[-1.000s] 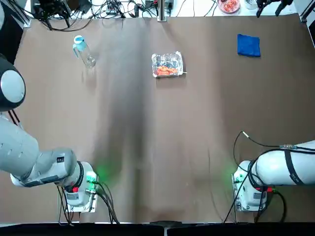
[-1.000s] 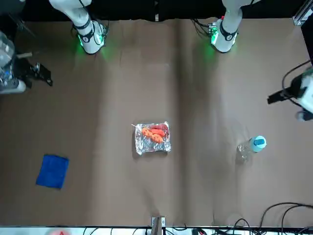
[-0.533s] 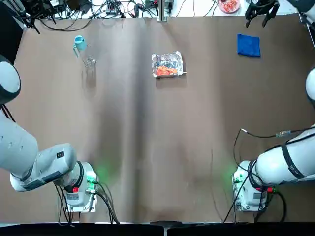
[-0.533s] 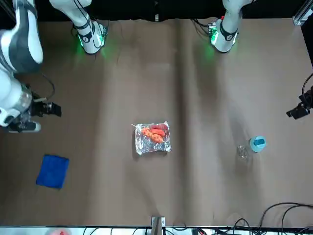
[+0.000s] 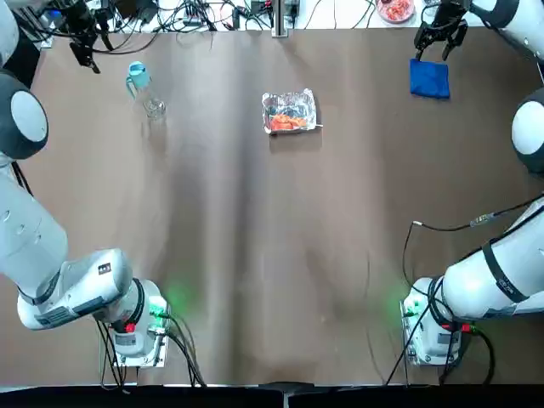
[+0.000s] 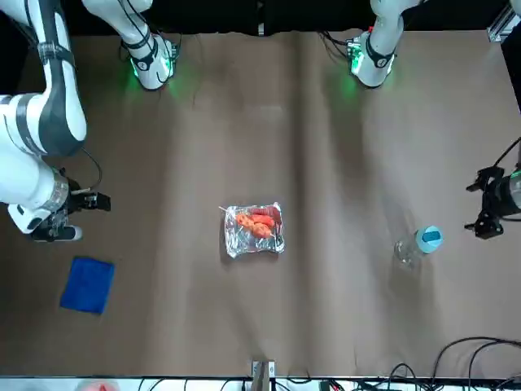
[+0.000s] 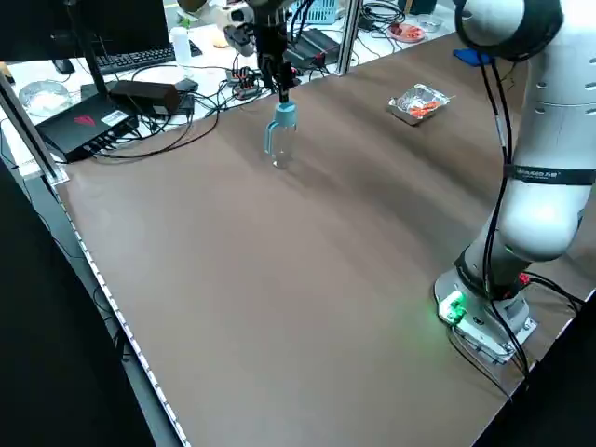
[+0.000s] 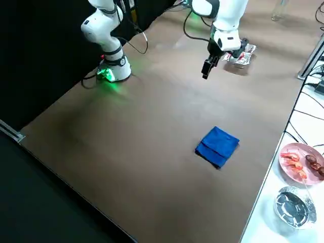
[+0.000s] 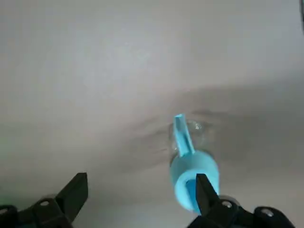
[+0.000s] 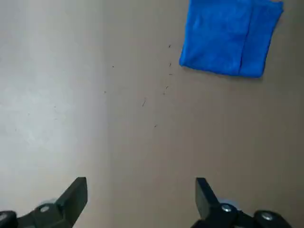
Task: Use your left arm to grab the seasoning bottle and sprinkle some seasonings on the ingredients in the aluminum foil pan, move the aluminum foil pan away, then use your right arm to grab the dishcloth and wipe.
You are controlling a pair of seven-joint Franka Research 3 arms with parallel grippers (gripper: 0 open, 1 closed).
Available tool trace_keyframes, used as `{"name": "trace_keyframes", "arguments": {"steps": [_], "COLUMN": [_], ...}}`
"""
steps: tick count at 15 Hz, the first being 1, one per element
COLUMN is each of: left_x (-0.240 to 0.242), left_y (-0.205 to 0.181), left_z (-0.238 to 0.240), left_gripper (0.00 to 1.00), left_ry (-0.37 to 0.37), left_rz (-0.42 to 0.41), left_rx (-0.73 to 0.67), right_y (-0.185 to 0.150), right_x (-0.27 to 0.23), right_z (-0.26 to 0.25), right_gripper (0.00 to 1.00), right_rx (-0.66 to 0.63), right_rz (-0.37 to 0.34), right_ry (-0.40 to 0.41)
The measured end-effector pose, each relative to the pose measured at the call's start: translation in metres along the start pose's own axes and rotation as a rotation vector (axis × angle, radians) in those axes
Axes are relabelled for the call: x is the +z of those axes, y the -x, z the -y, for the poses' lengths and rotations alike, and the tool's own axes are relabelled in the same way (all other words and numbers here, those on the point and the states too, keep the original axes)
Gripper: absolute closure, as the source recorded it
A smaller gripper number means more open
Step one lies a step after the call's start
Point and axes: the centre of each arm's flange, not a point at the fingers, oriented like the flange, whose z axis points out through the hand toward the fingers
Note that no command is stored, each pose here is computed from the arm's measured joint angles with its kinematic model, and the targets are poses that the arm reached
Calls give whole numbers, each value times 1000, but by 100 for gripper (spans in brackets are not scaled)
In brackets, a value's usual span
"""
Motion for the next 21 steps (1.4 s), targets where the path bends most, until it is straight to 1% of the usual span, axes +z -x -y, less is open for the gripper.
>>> {"name": "trace_keyframes", "arguments": {"steps": [3, 6, 11, 15, 18, 21], "left_x": [29, 54, 79, 107, 117, 127], "left_y": [-6, -12, -18, -6, -2, -5], "left_z": [-14, -26, -41, -51, -55, -54], "left_gripper": [0, 0, 0, 0, 0, 0], "left_ry": [15, 34, 87, 59, 60, 69], "left_rz": [3, 5, 1, -12, -16, -37], "left_rx": [-179, -285, -307, -273, -270, -301], "right_y": [-8, -19, -34, -45, -53, -63], "right_x": [17, 36, 70, 109, 133, 155], "right_z": [0, -10, -24, -48, -50, -55], "right_gripper": [0, 0, 0, 0, 0, 0], "right_rx": [0, 11, 31, 66, 68, 72], "right_rz": [5, -8, -14, -12, -23, -63], "right_ry": [5, 14, 18, 18, 21, 24]}}
